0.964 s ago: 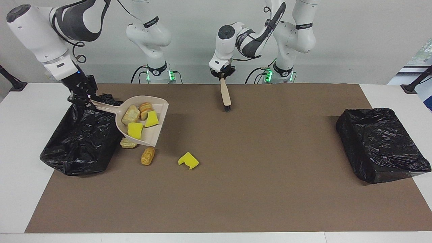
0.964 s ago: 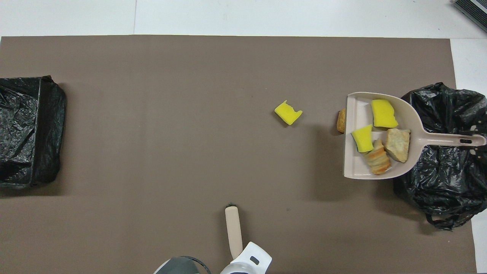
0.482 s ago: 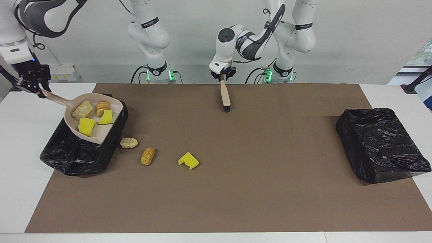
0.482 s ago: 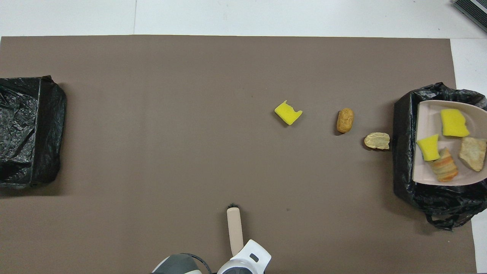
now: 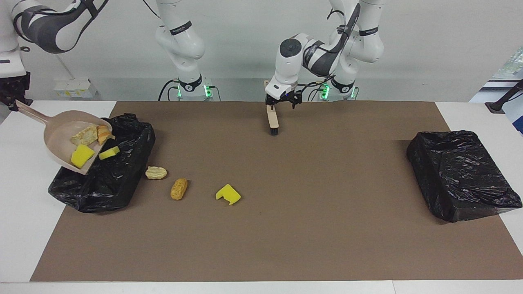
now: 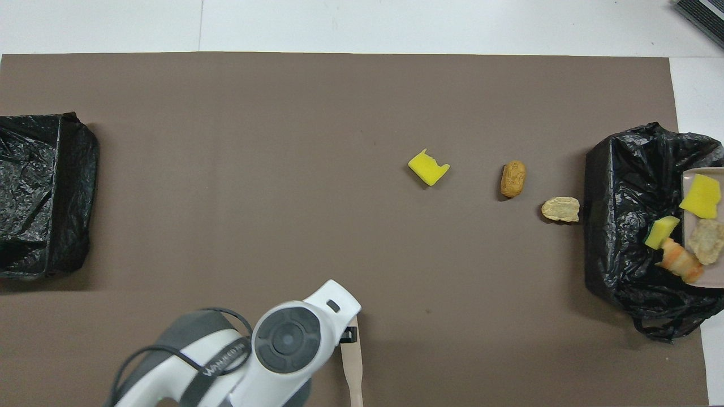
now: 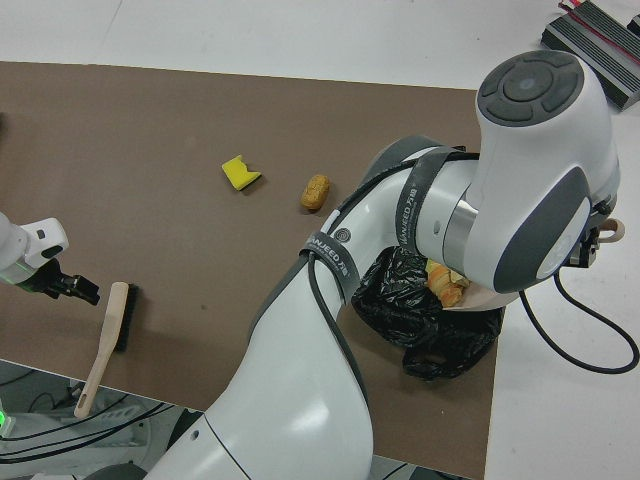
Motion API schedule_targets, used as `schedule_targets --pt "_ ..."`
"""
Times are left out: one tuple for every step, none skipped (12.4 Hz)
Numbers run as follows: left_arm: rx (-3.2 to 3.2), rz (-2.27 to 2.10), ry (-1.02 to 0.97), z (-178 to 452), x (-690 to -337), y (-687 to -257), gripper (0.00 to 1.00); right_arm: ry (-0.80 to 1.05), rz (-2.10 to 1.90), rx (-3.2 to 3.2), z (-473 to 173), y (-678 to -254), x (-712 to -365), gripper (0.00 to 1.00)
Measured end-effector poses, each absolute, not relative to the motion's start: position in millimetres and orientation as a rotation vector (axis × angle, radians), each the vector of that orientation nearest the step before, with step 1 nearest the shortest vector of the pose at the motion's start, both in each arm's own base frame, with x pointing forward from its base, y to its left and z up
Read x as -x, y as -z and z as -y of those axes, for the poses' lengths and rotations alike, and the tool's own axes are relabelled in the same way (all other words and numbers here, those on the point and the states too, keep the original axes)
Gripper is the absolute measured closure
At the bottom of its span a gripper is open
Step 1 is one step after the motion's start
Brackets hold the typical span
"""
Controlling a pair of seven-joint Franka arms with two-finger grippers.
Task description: Sweep and dump trash in bin
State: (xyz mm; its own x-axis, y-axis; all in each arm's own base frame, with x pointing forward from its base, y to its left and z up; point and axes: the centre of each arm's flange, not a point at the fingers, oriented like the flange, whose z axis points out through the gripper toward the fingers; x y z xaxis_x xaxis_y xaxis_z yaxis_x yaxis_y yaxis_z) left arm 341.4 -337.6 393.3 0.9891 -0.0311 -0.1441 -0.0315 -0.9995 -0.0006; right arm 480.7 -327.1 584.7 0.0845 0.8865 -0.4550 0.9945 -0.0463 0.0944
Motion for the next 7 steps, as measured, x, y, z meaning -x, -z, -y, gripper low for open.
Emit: schedule_targets --pt "3.144 -0.061 -0.202 311 -374 -408 0.00 0.425 -1.848 -1.968 321 -585 -485 0.68" --pt "3.157 -0.086 -0.162 282 -404 -423 0.00 0.448 -1.848 -1.955 315 -585 -489 0.68" --pt "3.171 -0.115 -0.122 253 -431 -440 0.00 0.462 -1.852 -1.953 310 -586 -491 0.68" --pt "3.185 -0.137 -0.085 226 -454 -459 0.00 0.475 -1.851 -1.964 308 -591 -491 0.68" --pt "3.196 -0.160 -0.054 201 -473 -480 0.00 0.486 -1.841 -1.981 307 -602 -489 0.68" --pt "3.202 -0.180 -0.035 179 -488 -503 0.00 0.495 -1.822 -2.008 308 -613 -486 0.68" --pt "3.203 -0.201 -0.033 160 -501 -525 0.00 0.494 -1.790 -2.064 307 -622 -483 0.68"
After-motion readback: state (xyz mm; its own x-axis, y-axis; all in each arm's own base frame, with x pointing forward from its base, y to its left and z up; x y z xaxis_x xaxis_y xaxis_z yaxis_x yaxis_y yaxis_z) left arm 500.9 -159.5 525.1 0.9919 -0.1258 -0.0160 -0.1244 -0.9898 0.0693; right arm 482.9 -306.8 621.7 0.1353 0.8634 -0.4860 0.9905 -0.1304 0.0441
